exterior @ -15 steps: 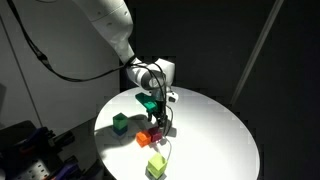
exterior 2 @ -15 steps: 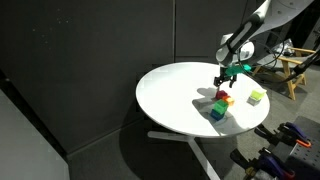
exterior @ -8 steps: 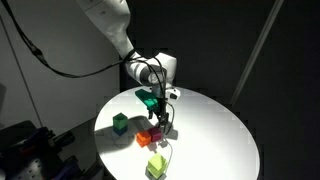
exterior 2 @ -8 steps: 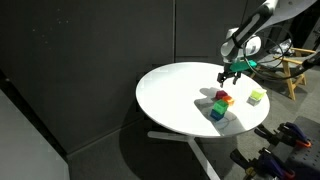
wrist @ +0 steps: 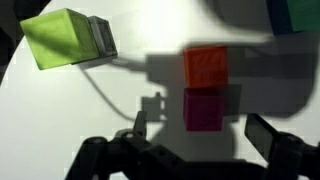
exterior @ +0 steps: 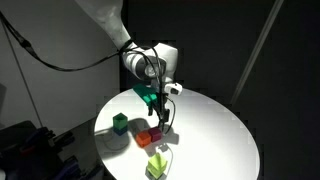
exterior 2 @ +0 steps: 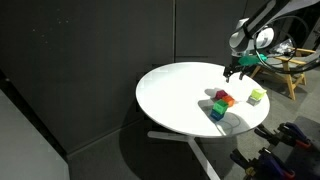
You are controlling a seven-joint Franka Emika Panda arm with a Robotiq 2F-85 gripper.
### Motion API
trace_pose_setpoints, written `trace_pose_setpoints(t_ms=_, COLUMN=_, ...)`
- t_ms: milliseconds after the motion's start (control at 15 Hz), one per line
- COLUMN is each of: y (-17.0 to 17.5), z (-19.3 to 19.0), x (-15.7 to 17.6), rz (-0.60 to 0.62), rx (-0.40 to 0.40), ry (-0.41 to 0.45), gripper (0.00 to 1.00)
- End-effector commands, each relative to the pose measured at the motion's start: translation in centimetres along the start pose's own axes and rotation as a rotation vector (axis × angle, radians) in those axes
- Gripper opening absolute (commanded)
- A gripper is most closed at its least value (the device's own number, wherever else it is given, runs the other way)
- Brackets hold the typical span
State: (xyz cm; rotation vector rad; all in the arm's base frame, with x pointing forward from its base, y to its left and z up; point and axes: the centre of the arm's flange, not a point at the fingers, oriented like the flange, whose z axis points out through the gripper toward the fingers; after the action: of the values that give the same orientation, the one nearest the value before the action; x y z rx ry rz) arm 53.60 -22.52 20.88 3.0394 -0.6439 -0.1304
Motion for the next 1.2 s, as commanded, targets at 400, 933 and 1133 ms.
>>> trace_pose_setpoints(t_ms=400, y=6.5, z=-1.3, x=-3.8, rz=-0.141, rx=0.021, ry=0.056, gripper=1.00)
trace_pose_setpoints(t_ms=933, y=11.3, z=0.2, x=-6.1, rz=-0.150, rx=0.000, ry=0.058, gripper=1.00)
trace_pose_setpoints(t_ms=1133, y=12.3, z=0.7, x=-6.7, rz=-0.110, rx=-0.011, ry=0.045, gripper=1.00)
